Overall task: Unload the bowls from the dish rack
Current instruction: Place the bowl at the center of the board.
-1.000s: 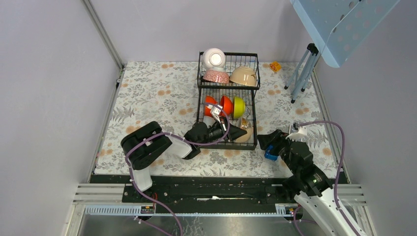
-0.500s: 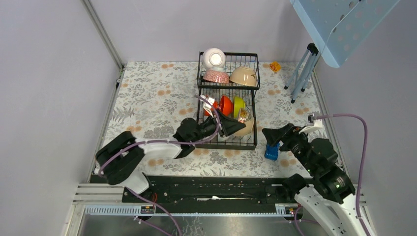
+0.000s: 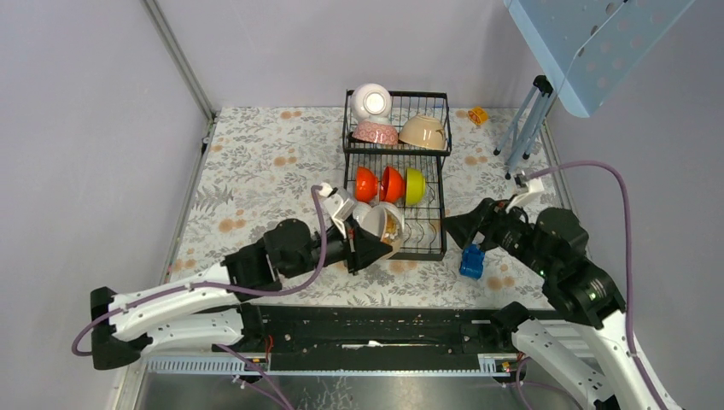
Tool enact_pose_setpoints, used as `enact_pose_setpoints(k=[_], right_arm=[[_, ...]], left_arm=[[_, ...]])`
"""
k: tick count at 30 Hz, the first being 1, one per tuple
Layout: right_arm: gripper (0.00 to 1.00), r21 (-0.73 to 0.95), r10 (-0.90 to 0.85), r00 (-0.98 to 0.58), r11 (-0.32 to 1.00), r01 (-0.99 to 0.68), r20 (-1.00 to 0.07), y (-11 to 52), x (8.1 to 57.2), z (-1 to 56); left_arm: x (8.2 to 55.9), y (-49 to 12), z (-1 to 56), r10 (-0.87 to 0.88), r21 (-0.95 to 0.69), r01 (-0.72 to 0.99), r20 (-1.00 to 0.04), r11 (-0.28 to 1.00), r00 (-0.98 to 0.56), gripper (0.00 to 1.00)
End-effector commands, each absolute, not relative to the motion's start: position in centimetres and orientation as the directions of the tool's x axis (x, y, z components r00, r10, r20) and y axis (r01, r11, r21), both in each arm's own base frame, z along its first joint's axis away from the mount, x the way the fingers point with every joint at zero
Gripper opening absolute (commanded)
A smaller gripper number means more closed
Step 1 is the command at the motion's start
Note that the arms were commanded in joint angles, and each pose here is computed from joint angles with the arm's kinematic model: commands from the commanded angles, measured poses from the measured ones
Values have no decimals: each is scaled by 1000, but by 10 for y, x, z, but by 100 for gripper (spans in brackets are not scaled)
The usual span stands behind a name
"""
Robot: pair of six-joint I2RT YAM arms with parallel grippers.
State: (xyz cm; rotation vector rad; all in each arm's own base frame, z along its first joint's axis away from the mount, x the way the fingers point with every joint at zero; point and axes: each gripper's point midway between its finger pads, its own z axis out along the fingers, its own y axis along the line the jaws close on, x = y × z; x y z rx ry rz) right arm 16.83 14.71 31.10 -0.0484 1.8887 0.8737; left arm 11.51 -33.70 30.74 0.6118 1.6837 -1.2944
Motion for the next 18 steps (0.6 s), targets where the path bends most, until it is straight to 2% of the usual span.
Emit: enact_pose_setpoints(k=[1,5,10,18], right_arm=[[79,531,232,-554,703,-473,-800,170,172,318],[77,519,175,-598,714,-470,-782,180,184,320],[74,463,76,-619,736,-493,-781,194,188,321],[74,258,-214,-610,764,-591,-763,243,151,275]], left_arm=[[131,-295,285,46,-276,783,-932,557,-361,0],[106,-289,267,235,-90,829,-937,552,-259,0],[81,-294,242,455,169,856,-886,489,-85,0],[42,-297,207,572,297,913,-816,279,91,0]])
